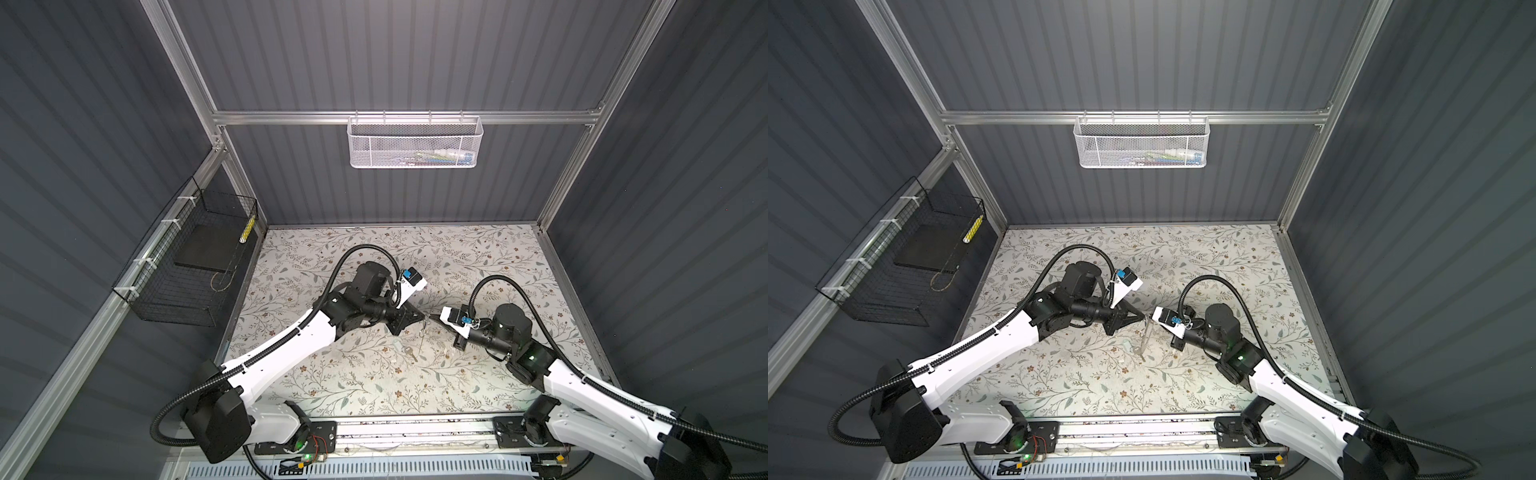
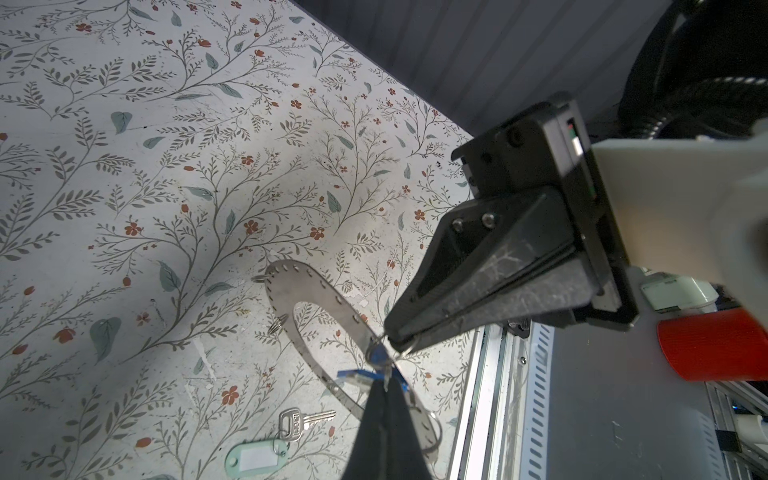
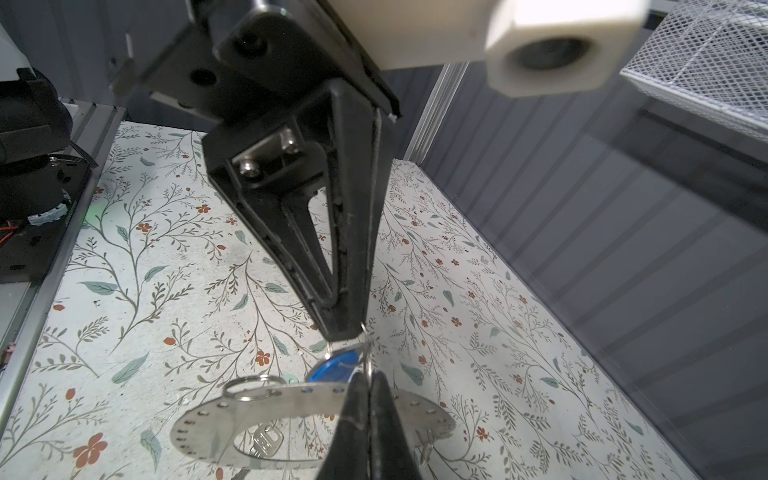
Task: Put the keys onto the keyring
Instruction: 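Hold the blue-tagged key's ring against the split keyring held by the right gripper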
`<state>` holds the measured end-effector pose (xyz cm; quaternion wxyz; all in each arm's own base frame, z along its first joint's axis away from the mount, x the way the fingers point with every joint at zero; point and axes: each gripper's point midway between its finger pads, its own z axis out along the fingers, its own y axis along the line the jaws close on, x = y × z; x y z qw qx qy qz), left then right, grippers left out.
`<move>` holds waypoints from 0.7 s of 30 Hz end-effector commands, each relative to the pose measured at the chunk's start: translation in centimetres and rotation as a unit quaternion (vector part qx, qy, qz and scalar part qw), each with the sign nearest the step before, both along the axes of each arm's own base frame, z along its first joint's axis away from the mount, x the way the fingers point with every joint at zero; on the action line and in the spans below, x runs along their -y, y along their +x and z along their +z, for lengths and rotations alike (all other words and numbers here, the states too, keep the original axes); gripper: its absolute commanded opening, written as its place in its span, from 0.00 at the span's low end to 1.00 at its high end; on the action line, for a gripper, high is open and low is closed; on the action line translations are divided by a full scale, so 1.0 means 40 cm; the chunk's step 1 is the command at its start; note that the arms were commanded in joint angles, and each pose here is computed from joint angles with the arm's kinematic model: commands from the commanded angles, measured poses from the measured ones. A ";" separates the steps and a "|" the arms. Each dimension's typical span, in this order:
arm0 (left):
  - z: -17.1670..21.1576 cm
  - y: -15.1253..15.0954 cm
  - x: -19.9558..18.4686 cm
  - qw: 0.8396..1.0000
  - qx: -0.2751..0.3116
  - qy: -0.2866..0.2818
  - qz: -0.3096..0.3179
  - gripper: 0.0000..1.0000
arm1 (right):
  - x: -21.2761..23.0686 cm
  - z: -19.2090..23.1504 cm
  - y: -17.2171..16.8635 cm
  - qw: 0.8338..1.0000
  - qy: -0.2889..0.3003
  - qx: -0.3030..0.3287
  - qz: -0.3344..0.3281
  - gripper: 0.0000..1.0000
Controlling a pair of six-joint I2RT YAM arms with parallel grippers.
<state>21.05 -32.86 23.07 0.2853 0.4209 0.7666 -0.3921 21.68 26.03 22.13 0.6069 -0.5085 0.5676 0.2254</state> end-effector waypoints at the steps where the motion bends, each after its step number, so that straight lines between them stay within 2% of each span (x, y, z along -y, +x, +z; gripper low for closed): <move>1: 0.024 0.009 -0.005 1.000 0.005 -0.022 0.010 0.00 | -0.005 0.028 -0.025 0.999 0.026 0.015 0.024 0.00; 21: 0.017 0.002 0.014 0.996 -0.061 -0.060 -0.014 0.00 | 0.002 0.082 -0.050 0.993 0.088 0.064 0.041 0.00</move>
